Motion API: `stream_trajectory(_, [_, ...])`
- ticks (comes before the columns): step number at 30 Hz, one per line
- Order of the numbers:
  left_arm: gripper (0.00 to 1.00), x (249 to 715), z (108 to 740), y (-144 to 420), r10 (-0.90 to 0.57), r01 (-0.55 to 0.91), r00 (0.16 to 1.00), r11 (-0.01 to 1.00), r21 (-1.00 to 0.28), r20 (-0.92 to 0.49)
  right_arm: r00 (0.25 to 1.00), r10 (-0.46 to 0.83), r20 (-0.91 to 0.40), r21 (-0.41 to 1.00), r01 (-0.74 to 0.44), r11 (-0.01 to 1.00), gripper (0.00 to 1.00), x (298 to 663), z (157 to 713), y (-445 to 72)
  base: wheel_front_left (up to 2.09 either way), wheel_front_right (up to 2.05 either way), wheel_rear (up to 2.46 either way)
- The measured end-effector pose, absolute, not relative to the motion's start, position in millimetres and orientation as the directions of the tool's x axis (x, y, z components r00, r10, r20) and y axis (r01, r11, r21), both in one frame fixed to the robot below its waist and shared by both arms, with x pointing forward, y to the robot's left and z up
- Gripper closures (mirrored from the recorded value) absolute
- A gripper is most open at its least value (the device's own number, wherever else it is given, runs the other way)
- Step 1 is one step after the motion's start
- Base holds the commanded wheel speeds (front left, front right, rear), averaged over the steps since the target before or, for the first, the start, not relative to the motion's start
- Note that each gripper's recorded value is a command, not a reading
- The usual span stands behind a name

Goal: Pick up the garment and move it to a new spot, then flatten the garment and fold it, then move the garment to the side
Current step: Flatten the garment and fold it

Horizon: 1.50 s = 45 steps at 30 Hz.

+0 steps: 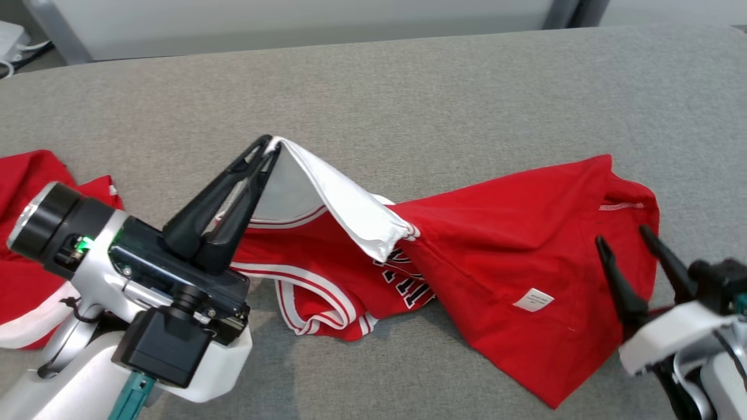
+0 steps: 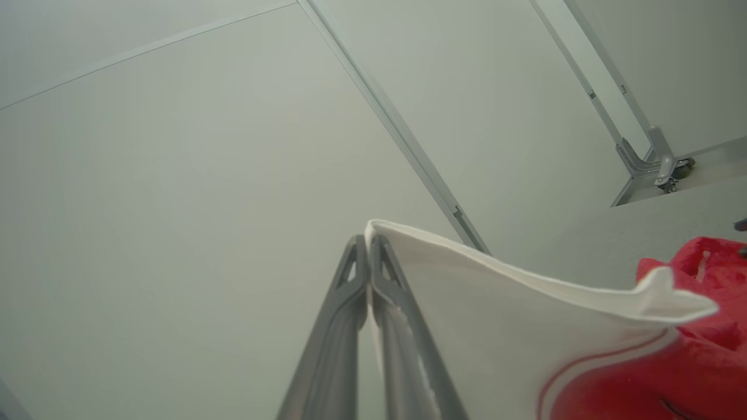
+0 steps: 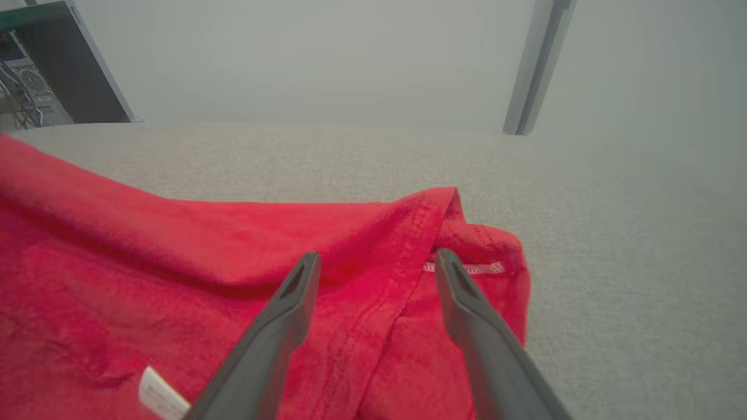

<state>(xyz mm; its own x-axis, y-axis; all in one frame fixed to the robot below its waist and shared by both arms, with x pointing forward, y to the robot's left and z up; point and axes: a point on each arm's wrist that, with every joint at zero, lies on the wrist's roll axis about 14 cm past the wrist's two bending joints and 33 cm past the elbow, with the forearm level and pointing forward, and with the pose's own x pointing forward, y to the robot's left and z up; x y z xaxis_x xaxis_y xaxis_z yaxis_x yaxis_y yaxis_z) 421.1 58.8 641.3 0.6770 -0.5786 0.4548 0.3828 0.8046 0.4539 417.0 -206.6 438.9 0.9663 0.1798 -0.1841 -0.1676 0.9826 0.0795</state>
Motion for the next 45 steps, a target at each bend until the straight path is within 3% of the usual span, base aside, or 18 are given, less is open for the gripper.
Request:
stream_trajectory(12, [1.00,430.8,638.6,54.7,-0.578,0.389,0.673,0.807,0.444,0.461,0.924,0.199,-0.325,0.225,-0.129,0.966,0.00,342.8,405.7,-193.1,0.00,0.00,0.00])
stream_trajectory(27, [1.00,424.9,642.0,60.2,-0.573,0.381,0.679,0.810,0.447,0.460,0.879,0.234,-0.414,0.277,-0.123,0.953,0.01,330.4,378.2,-172.2,0.00,0.00,0.00])
stream_trajectory(32, [1.00,423.0,642.6,62.4,-0.572,0.379,0.681,0.810,0.449,0.457,0.875,0.235,-0.423,0.277,-0.122,0.953,0.10,333.2,372.2,-170.3,0.00,0.00,0.00])
stream_trajectory(34, [1.00,422.9,641.9,63.3,-0.571,0.377,0.684,0.810,0.449,0.455,0.875,0.237,-0.421,0.279,-0.123,0.952,0.29,335.1,370.6,-168.2,0.00,0.00,0.00])
stream_trajectory(35, [1.00,422.6,641.4,63.6,-0.570,0.378,0.685,0.810,0.448,0.453,0.878,0.239,-0.416,0.280,-0.127,0.952,0.31,336.5,371.3,-167.2,0.00,0.00,0.00])
stream_trajectory(36, [1.00,421.9,640.2,63.4,-0.574,0.383,0.685,0.807,0.449,0.448,0.880,0.240,-0.411,0.280,-0.129,0.951,0.49,338.0,371.8,-166.6,0.00,0.00,0.00])
stream_trajectory(37, [1.00,421.4,638.8,64.0,-0.573,0.383,0.688,0.808,0.448,0.445,0.880,0.241,-0.410,0.280,-0.130,0.951,0.49,338.4,371.3,-166.0,0.00,0.00,0.00])
stream_trajectory(39, [1.00,420.3,636.8,64.4,-0.573,0.385,0.693,0.808,0.446,0.439,0.878,0.246,-0.410,0.279,-0.136,0.951,0.58,338.9,370.0,-163.9,0.00,0.00,0.00])
stream_trajectory(44, [1.00,419.9,637.4,64.8,-0.571,0.383,0.693,0.809,0.447,0.439,0.875,0.249,-0.416,0.277,-0.139,0.951,1.00,337.1,366.6,-162.7,0.00,0.00,0.00])
stream_trajectory(45, [1.00,420.2,637.4,64.9,-0.571,0.383,0.694,0.809,0.447,0.439,0.874,0.248,-0.417,0.276,-0.138,0.951,1.00,337.4,366.3,-162.8,0.00,0.00,0.00])
